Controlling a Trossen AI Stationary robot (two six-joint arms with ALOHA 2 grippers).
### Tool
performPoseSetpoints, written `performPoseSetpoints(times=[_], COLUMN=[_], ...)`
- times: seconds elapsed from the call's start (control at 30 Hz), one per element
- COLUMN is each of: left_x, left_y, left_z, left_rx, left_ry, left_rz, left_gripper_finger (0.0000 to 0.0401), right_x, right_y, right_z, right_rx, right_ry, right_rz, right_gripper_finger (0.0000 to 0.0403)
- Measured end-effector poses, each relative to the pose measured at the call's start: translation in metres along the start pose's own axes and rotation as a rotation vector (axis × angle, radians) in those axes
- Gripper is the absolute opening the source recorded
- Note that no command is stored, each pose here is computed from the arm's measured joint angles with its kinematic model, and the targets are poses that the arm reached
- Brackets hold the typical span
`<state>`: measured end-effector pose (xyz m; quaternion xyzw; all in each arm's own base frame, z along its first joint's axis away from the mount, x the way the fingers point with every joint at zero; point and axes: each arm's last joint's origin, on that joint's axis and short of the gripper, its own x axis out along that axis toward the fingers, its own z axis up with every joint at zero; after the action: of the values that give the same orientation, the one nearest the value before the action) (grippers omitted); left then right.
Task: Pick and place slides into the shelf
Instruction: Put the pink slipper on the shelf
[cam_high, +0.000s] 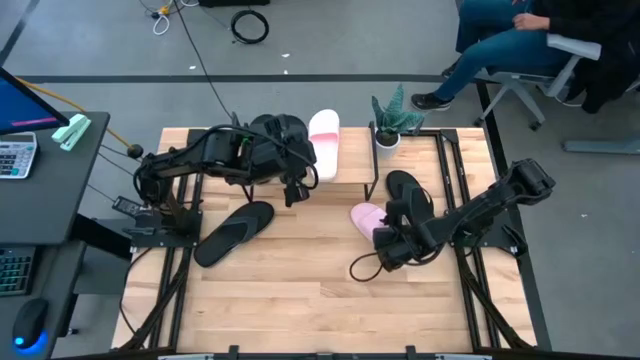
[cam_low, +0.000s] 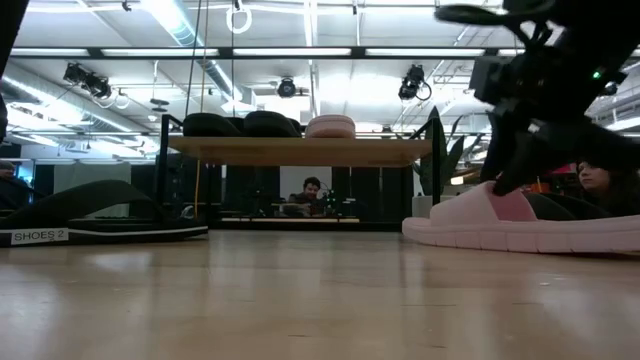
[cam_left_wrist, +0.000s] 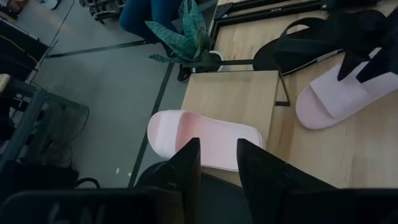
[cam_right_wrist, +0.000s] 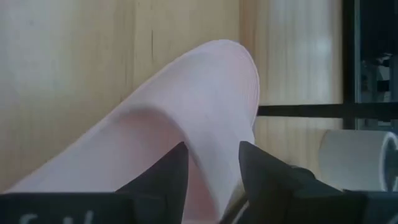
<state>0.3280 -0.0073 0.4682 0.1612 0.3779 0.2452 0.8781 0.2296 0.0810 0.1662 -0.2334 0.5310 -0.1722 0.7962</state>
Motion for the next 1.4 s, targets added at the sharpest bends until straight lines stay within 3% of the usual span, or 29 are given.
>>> performPoseSetpoints(times=[0.17,0.33,0.63,0.77,0.93,1.03,1.2,1.4], left_x=[0.000,0.000,0.000,0.000,0.000,0.000,0.000,0.000], left_y=[0.000,0.000,0.000,0.000,0.000,0.000,0.000,0.000], left_z=[0.000,0.000,0.000,0.000,0.000,0.000,-0.001,-0.002], left_rx=[0.013,0.013,0.013,0.013,0.013,0.012,-0.012,-0.030], left_ry=[0.000,0.000,0.000,0.000,0.000,0.000,0.005,0.018], left_rz=[0.000,0.000,0.000,0.000,0.000,0.000,0.000,-0.001], left_gripper_finger=[0.0112,0.0107,0.0097,0.0093,0.0087,0.0084,0.0078,0.0079], right_x=[0.013,0.018,0.018,0.017,0.015,0.012,-0.017,-0.089], right_y=[-0.002,-0.002,-0.002,-0.001,0.002,0.006,0.016,0.018], right_z=[-0.008,-0.016,-0.014,-0.014,-0.014,-0.014,0.010,0.060], right_rx=[0.001,-0.021,0.021,0.026,0.044,0.108,0.239,0.304], right_ry=[0.037,0.050,0.028,0.022,0.013,-0.002,-0.113,-0.354], right_rz=[0.029,-0.027,-0.032,-0.030,-0.020,-0.010,0.077,0.189], right_gripper_finger=[0.0147,0.0146,0.0141,0.0107,0.0027,0.0013,0.0022,0.0014])
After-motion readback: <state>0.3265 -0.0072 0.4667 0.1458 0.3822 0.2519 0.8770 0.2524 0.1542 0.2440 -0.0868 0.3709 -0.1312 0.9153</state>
